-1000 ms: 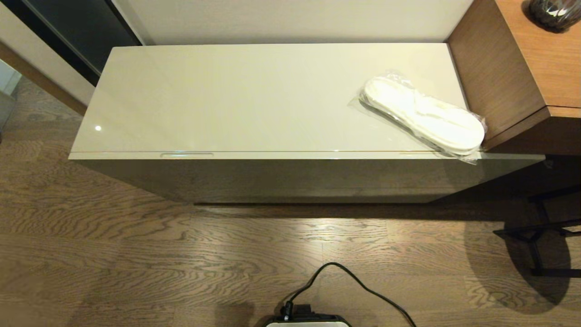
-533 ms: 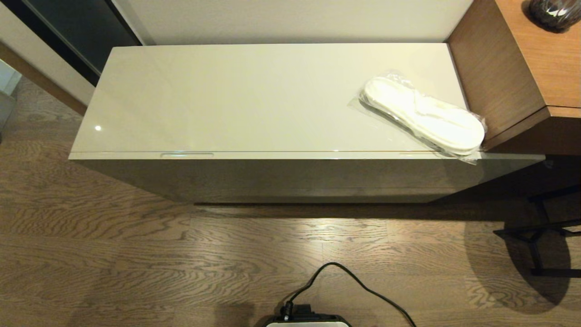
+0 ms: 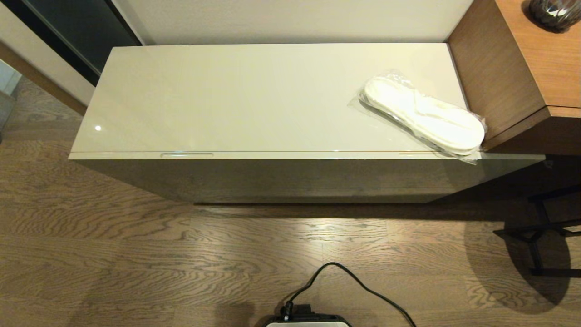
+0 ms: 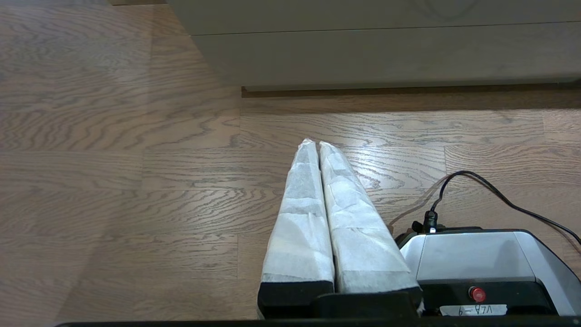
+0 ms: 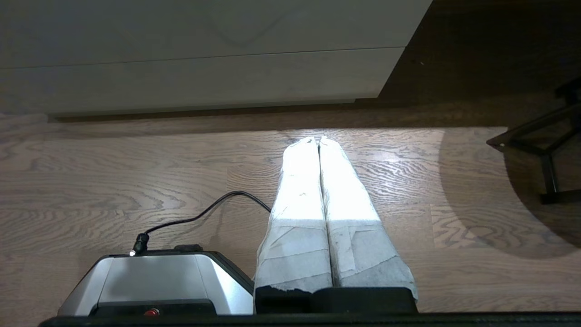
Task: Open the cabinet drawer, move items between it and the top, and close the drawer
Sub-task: Open the drawer
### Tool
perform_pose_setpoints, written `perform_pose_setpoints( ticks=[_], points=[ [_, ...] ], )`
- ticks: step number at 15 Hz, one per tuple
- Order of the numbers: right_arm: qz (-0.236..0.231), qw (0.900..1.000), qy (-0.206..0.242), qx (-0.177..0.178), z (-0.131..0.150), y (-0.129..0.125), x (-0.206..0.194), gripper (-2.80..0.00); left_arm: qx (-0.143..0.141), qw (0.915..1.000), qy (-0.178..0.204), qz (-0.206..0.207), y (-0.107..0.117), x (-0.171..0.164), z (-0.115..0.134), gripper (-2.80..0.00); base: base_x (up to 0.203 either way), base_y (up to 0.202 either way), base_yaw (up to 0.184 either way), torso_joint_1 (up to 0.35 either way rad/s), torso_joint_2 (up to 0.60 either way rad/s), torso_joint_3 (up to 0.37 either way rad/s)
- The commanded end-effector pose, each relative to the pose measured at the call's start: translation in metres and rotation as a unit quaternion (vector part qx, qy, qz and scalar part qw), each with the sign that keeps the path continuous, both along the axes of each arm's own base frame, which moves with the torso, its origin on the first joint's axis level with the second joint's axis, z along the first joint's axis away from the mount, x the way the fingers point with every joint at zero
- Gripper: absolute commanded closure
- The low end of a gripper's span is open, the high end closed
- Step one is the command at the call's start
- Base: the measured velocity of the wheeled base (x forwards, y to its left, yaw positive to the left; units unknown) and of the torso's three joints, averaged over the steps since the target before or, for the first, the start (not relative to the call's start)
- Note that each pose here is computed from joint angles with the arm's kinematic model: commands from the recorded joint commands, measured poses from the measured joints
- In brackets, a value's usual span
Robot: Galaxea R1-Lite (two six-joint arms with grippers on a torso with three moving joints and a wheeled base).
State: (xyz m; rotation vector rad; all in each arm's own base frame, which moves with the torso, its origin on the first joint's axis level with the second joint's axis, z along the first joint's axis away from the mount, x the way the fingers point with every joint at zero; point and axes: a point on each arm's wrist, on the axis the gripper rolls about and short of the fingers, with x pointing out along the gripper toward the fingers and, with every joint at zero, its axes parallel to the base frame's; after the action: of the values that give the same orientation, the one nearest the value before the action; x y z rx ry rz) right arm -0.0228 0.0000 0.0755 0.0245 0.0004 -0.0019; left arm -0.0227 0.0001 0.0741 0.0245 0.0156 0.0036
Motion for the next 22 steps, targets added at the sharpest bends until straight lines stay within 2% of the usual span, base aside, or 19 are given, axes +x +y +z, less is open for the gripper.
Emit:
perform_pose_setpoints(
  ticks=[1,5,13,19,20,22],
  points=[
    [0.0,1.0,0.001,0.0,-0.001,0.0,0.0,0.0,0.0,1.0,0.0,0.0,0.0,0.0,0.0,0.0,0.0,0.0,0.0,0.0,0.0,0.0],
    [-0.001,1.0,0.001,-0.001,-0.001,0.0,0.0,0.0,0.001,1.0,0.0,0.0,0.0,0.0,0.0,0.0,0.0,0.0,0.0,0.088,-0.01,0.082],
    [0.0,1.0,0.001,-0.001,-0.001,0.0,0.0,0.0,0.001,1.0,0.0,0.0,0.0,0.0,0.0,0.0,0.0,0.0,0.0,0.349,-0.08,0.255],
    [0.002,1.0,0.002,-0.02,0.001,0.0,-0.001,0.0,0.012,0.9999,0.001,-0.002,0.0,0.0,0.0,0.0,0.0,0.0,0.0,0.042,-0.01,0.028],
    [0.004,1.0,-0.001,-0.024,0.009,0.0,-0.004,0.0,0.033,0.9994,0.003,-0.003,0.0,0.0,0.0,0.0,0.0,0.0,0.0,0.0,0.0,0.0],
    [0.012,0.999,-0.034,-0.029,0.05,0.001,-0.026,0.0,0.039,0.9991,0.014,-0.004,0.0,-0.001,0.0,0.0,0.0,0.0,0.0,0.0,0.0,0.0]
  ],
)
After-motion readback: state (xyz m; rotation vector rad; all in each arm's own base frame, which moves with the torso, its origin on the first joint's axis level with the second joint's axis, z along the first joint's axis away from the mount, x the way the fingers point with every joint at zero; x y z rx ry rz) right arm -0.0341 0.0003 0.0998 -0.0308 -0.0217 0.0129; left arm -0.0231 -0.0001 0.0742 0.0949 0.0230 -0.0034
